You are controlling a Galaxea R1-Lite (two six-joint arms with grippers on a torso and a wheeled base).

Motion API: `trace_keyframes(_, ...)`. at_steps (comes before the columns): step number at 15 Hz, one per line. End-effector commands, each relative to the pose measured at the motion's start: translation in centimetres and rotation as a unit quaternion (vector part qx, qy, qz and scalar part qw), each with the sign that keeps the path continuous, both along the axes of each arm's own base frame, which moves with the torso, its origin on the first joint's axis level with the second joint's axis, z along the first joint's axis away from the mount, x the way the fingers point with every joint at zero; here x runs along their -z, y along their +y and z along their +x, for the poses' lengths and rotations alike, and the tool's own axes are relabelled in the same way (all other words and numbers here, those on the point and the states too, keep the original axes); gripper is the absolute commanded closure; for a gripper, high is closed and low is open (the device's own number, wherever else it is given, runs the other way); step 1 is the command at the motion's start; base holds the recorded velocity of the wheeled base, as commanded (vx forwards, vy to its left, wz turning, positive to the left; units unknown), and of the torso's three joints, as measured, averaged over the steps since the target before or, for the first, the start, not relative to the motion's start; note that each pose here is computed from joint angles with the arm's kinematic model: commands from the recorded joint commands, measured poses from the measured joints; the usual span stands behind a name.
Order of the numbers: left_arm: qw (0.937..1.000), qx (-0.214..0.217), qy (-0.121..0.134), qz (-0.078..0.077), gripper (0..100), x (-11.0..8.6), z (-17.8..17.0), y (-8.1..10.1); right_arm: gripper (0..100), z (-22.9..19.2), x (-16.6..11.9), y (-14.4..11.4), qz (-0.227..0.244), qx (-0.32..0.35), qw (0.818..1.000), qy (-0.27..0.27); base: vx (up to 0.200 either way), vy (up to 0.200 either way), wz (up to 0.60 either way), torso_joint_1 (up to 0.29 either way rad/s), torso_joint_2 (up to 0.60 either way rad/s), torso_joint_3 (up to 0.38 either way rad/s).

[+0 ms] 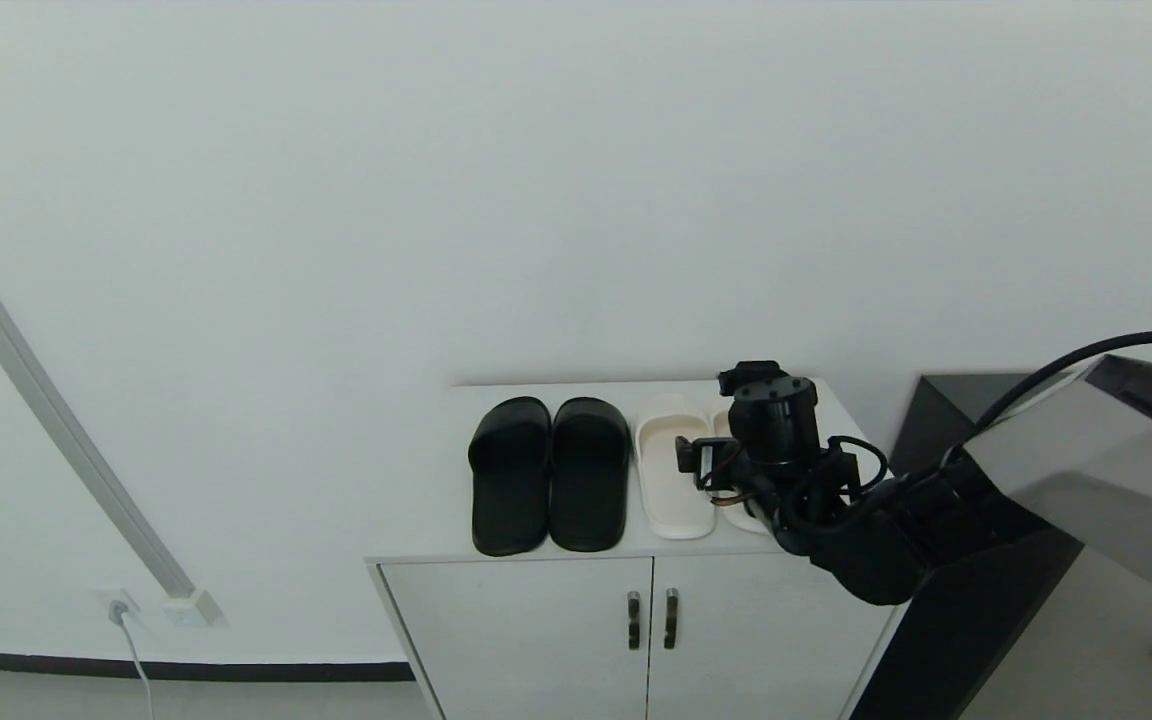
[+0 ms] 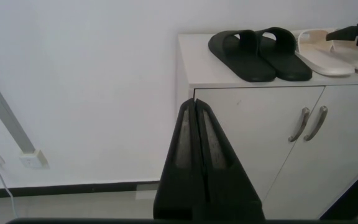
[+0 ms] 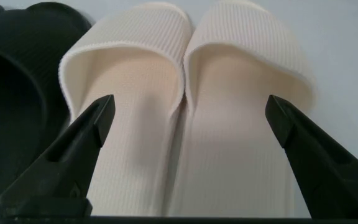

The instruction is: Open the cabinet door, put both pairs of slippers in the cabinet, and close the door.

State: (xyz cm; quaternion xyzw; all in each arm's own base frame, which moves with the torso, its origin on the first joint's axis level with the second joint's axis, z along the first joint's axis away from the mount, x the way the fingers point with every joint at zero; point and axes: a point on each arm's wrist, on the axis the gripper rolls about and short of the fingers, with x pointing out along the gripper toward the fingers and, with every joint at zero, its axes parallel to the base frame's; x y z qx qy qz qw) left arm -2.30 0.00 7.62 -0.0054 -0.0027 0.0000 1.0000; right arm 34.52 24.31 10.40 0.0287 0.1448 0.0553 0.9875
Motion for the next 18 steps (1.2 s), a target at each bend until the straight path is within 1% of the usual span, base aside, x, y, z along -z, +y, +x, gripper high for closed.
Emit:
trace_keyframes(1, 1.0000, 0.000, 0.000, -0.001, 100, 0.0, 0.0, 0.0, 0, 1.1, 1.4, 0.7, -0.004, 0.001, 1.000, 0.005, 0.000, 0.000, 0.00, 0.000, 0.00, 0.000)
trace_keyframes(7, 1.0000, 0.000, 0.000, -0.001, 100, 0.0, 0.0, 0.0, 0, 4.7, 2.6, 1.1, 0.001, 0.016, 1.000, -0.008, 0.000, 0.000, 0.00, 0.000, 0.00, 0.000)
trace_keyframes(10, 1.0000, 0.000, 0.000, -0.001, 100, 0.0, 0.0, 0.0, 0, 5.3, 2.6, 1.1, 0.002, 0.019, 1.000, -0.010, 0.000, 0.000, 0.00, 0.000, 0.00, 0.000)
trace_keyframes(11, 1.0000, 0.000, 0.000, -0.001, 100, 0.0, 0.0, 0.0, 100, 5.3, 2.5, 1.2, 0.003, 0.019, 1.000, -0.011, 0.000, 0.000, 0.00, 0.000, 0.00, 0.000)
trace_keyframes(18, 1.0000, 0.000, 0.000, -0.001, 100, 0.0, 0.0, 0.0, 100, 4.9, 1.9, 1.0, 0.003, 0.020, 1.000, -0.014, 0.000, 0.000, 0.00, 0.000, 0.00, 0.000)
